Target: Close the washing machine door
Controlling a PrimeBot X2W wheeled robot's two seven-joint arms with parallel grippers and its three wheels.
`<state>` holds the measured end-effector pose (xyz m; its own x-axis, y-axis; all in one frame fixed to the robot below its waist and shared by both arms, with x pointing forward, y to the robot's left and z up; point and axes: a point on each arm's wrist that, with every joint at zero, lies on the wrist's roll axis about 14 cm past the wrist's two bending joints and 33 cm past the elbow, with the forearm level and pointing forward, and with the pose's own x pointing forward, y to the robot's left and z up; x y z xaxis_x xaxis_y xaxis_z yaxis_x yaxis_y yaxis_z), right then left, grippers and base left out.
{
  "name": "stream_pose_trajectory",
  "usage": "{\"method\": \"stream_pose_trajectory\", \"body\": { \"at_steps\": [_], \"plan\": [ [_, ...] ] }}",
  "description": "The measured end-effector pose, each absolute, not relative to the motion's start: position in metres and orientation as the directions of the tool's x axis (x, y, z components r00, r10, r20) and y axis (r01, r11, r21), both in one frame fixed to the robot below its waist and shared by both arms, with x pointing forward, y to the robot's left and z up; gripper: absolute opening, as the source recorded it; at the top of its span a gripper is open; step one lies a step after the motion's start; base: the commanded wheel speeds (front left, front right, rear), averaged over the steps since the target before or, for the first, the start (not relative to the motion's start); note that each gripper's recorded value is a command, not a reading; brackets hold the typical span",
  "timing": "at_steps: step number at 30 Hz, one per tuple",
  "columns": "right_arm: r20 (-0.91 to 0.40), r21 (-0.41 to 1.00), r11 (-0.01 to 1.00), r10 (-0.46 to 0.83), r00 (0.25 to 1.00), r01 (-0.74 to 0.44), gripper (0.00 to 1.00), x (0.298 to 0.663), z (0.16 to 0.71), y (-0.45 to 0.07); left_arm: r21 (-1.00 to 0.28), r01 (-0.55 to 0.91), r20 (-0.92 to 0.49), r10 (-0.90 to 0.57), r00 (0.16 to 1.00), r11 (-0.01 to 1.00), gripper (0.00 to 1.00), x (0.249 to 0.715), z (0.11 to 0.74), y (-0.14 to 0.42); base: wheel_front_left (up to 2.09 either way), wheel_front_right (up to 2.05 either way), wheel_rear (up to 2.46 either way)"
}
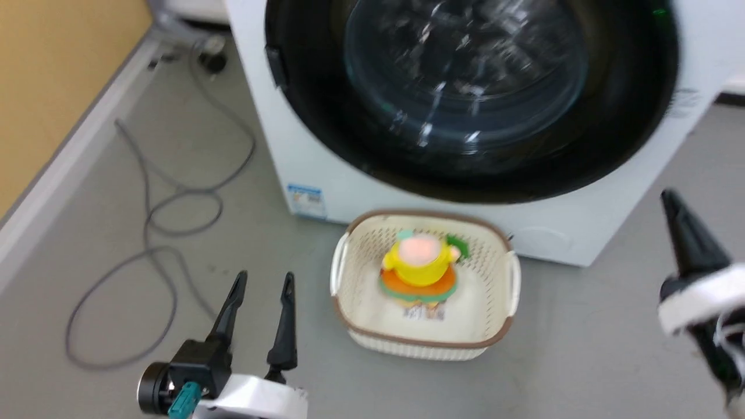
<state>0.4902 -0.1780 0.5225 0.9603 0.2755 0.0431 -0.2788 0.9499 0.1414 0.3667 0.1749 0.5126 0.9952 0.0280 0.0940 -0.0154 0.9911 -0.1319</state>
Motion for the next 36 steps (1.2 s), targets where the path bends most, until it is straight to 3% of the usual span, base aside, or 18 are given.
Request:
{"method": "stream_pose_trajectory", "body": {
  "at_steps": [12,17,18,19,20,21,36],
  "plan": [
    [0.187,0.168,0.980,0.076,0.979,-0.108,0.00,0.370,0.543,-0.207,-0.156,0.041,0.122,-0.021,0.992,0.987,1.00,0.352,0.521,0.159,0.00,0.00,0.00],
    [0.187,0.210,0.975,0.031,0.982,-0.071,0.00,0.353,0.539,-0.205,-0.155,0.046,0.124,-0.027,0.992,0.987,1.00,0.349,0.521,0.157,0.00,0.00,0.00],
    [0.186,0.206,0.976,0.032,0.982,-0.070,0.06,0.351,0.539,-0.203,-0.155,0.046,0.121,-0.027,0.992,0.987,1.00,0.348,0.520,0.157,0.00,0.00,0.00],
    [0.187,0.208,0.976,0.030,0.982,-0.069,0.44,0.349,0.539,-0.202,-0.153,0.047,0.119,-0.029,0.992,0.987,1.00,0.347,0.519,0.156,0.00,0.00,0.00],
    [0.188,0.208,0.976,0.029,0.982,-0.069,0.89,0.348,0.539,-0.200,-0.151,0.047,0.118,-0.029,0.993,0.987,1.00,0.346,0.519,0.156,0.00,0.00,0.00],
    [0.188,0.205,0.976,0.032,0.982,-0.071,1.00,0.347,0.539,-0.199,-0.146,0.049,0.117,-0.031,0.993,0.988,1.00,0.345,0.519,0.155,0.00,0.00,0.00],
    [0.181,0.179,0.980,0.053,0.982,-0.086,1.00,0.347,0.536,-0.189,-0.106,0.050,0.121,-0.037,0.992,0.993,1.00,0.339,0.520,0.152,0.00,0.00,0.00]
  ]
}}
